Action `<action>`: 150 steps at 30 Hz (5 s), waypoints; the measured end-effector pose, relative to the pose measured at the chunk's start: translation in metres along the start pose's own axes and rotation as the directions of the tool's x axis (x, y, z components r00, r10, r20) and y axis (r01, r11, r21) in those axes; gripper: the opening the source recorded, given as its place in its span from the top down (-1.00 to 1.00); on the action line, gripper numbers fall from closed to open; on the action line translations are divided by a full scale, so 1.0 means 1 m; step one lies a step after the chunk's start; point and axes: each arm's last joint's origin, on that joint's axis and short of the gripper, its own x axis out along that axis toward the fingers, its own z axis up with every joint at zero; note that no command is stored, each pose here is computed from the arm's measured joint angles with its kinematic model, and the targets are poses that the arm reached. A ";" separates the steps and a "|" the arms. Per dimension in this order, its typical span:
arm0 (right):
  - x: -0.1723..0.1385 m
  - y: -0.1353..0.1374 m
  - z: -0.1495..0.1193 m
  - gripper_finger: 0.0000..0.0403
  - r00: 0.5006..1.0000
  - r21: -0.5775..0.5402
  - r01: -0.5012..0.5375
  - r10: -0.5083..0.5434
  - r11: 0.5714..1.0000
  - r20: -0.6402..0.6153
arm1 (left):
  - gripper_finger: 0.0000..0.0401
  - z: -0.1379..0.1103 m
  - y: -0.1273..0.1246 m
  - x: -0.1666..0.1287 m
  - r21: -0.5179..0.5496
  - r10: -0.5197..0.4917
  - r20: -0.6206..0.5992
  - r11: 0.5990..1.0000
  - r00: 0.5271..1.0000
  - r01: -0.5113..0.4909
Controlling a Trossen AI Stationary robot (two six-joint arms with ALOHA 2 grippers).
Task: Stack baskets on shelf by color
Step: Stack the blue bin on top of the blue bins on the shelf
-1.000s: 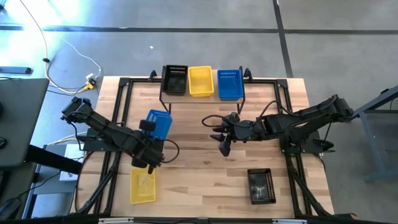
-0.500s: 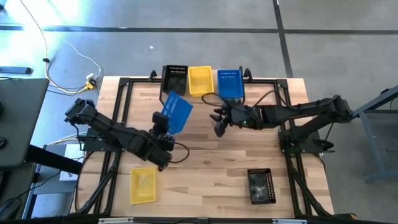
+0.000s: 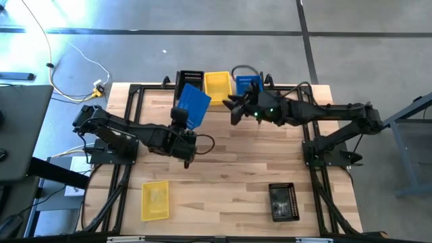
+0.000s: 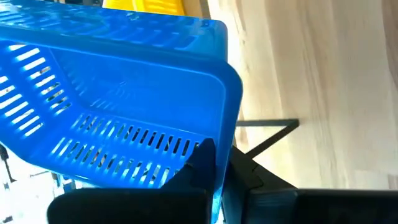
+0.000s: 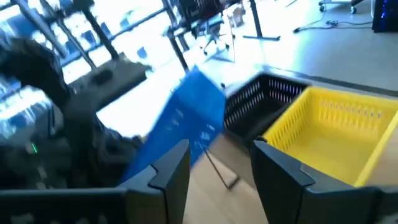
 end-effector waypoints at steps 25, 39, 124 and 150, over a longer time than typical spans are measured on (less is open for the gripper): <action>0.005 0.055 0.043 0.25 0.980 0.411 -0.053 0.126 0.910 -0.151 | 1.00 -0.008 0.040 -0.024 0.205 -0.093 -0.008 0.974 0.996 0.092; 0.033 0.065 0.011 0.25 0.936 0.651 0.057 0.186 0.757 -0.298 | 1.00 -0.011 0.032 -0.029 0.307 -0.249 -0.015 0.921 0.968 0.242; 0.044 0.025 -0.015 1.00 0.736 0.152 0.301 -0.128 0.941 -0.665 | 0.13 0.000 0.002 -0.069 0.436 -0.354 0.179 0.865 0.918 0.249; -0.010 -0.059 0.143 1.00 0.832 -0.323 -0.030 -0.156 0.946 -0.532 | 0.23 -0.010 0.037 -0.037 -0.166 -0.396 0.137 0.894 0.908 0.416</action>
